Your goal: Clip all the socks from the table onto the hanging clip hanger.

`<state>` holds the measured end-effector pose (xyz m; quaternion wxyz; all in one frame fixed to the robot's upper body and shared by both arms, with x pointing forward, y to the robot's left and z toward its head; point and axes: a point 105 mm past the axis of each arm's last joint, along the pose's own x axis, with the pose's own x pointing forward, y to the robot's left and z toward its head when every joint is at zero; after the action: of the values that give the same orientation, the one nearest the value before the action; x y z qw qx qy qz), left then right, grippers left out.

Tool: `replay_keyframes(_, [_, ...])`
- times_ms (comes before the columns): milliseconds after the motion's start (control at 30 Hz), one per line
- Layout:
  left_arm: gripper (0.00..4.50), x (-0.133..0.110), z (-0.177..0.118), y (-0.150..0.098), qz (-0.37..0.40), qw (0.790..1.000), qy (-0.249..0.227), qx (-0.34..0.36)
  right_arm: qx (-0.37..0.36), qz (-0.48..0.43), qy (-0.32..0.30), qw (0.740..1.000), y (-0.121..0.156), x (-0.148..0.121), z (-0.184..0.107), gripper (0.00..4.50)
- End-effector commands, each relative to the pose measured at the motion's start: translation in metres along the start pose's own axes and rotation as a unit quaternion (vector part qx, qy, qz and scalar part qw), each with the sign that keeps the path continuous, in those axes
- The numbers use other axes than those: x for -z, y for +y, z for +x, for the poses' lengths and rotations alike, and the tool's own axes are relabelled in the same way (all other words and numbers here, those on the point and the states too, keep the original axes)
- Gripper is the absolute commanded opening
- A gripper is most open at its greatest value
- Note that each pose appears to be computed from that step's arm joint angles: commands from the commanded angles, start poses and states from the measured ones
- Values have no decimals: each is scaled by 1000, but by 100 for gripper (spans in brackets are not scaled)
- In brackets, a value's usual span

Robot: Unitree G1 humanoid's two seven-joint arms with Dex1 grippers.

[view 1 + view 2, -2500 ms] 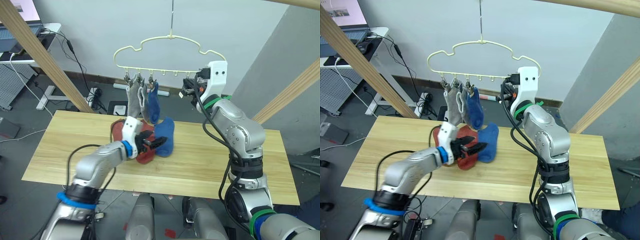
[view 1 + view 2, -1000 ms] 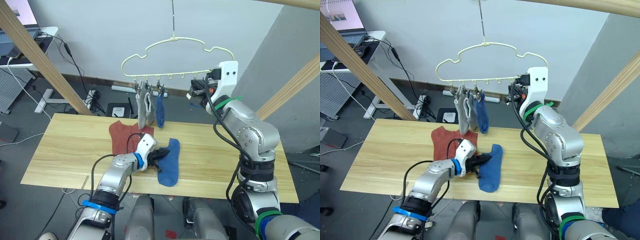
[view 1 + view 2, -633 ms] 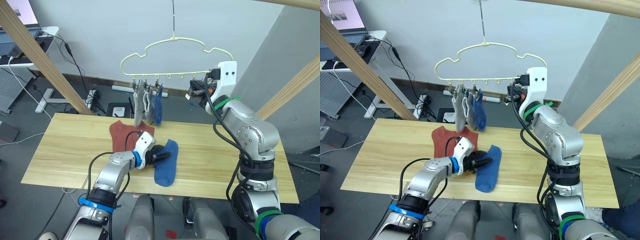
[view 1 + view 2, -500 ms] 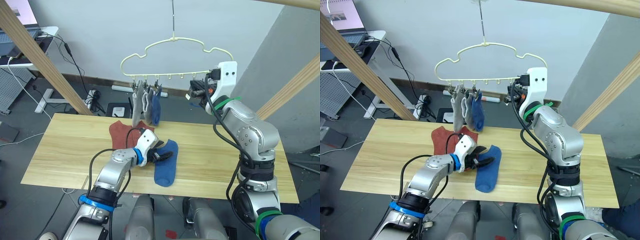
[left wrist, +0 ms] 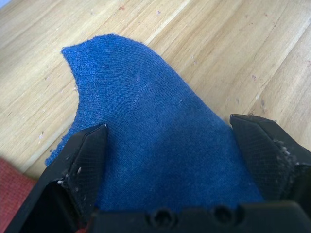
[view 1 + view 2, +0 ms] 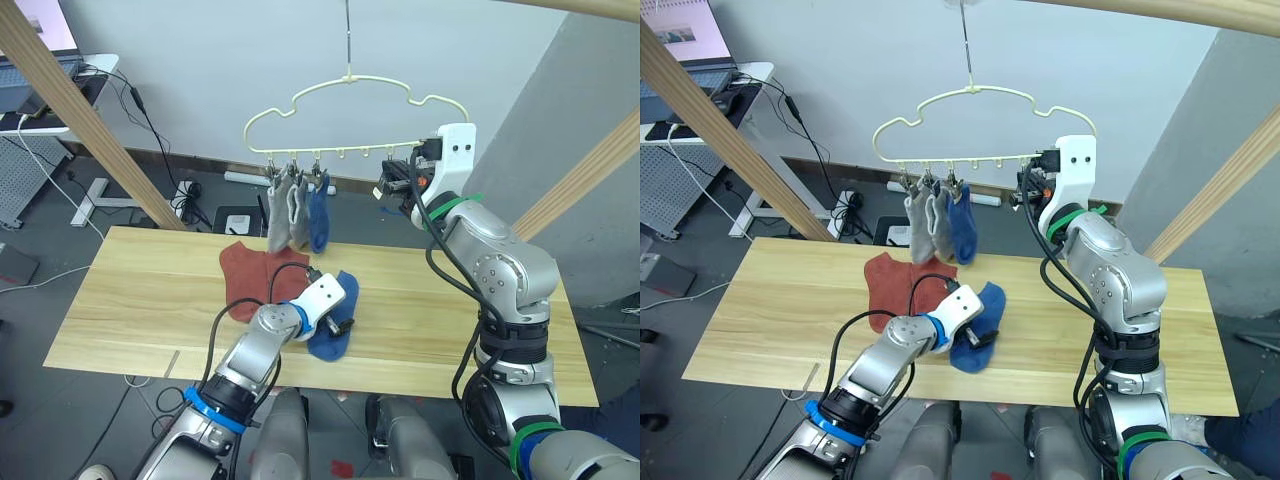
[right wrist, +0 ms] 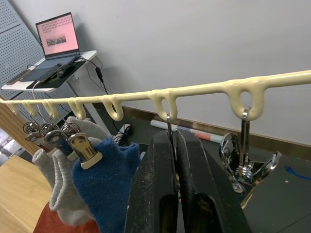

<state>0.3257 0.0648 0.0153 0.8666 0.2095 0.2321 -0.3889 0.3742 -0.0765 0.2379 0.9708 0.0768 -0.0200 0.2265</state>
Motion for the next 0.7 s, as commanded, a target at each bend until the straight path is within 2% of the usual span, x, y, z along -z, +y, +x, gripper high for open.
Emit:
replay_keyframes(33, [446,30,3,-15,14,998,52,32,32,10,29,999,-16,15,-3,0])
replay_keyframes(167, [446,37,1,-17,54,996,60,43,35,11,30,999,-17,16,-4,0])
replay_keyframes(200, [407,39,1,-17,62,995,61,45,35,11,30,999,-18,16,-3,0])
replay_keyframes(333, [301,44,-1,-17,83,993,61,52,37,12,30,999,-19,16,-3,0])
replay_keyframes(500, [159,41,-1,-19,72,995,42,57,38,11,30,999,-20,16,-2,0])
replay_keyframes(567, [98,32,-1,-19,46,997,16,58,38,10,30,999,-21,16,-2,0])
replay_keyframes(667, [14,10,-3,-16,-46,996,-45,55,37,10,32,999,-22,16,-2,0])
replay_keyframes(700, [2,0,-6,-11,-56,994,-75,50,36,12,34,999,-22,16,-2,0])
